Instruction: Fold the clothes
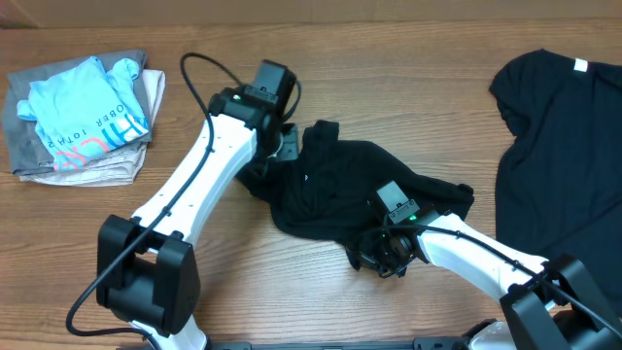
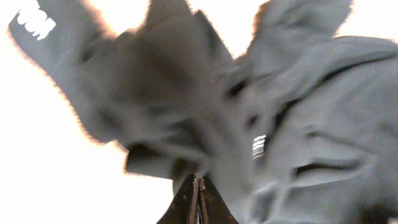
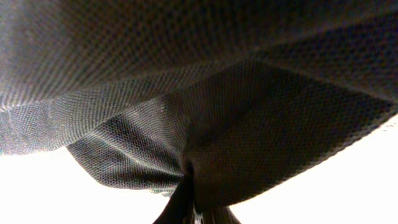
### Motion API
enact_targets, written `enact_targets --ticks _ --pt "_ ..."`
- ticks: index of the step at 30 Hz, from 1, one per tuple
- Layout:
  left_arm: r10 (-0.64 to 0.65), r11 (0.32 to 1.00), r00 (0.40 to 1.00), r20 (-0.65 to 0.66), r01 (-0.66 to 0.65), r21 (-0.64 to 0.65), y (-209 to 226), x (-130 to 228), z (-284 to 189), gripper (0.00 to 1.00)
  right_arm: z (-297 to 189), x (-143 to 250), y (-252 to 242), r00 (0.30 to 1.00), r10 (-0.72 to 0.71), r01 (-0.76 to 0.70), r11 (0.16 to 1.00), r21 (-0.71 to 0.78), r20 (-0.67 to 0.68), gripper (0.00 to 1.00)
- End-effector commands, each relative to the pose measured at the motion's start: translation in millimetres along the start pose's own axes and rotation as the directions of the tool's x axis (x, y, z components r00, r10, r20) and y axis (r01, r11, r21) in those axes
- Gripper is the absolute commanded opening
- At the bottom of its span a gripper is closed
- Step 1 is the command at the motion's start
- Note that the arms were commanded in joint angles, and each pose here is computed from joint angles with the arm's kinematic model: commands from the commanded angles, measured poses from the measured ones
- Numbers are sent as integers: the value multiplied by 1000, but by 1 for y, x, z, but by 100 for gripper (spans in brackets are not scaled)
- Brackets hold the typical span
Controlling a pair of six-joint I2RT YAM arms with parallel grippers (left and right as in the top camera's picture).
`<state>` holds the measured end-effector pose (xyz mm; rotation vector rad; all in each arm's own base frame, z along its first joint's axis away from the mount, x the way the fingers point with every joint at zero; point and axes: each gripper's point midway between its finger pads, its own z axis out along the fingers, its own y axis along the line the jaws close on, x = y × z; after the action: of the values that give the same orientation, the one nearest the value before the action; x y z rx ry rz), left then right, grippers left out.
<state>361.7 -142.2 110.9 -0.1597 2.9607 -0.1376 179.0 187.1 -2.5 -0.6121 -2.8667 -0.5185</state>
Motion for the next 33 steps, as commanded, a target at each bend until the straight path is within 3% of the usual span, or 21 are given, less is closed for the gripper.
enact_targets --ticks 1,4,9,15,20,33 --pt "-166 983 986 -13 165 -76 38 -4 -2 4 6 -2 -13 1000 7 -7 999 46 4 5" --pt "-236 969 970 -55 230 -94 63 -1 -2 4 6 -1 -13 1000 7 -7 999 46 4 5" --pt "-307 951 942 -137 309 -5 78 6 11 7 6 -2 -12 1000 -1 0 999 44 5 5" --pt "-317 940 930 -185 334 71 74 23 47 9 6 -2 -12 1000 0 0 999 45 4 5" --pt "-310 939 940 -145 327 111 73 24 71 12 6 -2 -13 1000 0 0 999 46 4 5" --pt "-180 970 981 -66 189 153 72 13 79 41 6 -2 -12 1000 -1 0 999 44 5 7"
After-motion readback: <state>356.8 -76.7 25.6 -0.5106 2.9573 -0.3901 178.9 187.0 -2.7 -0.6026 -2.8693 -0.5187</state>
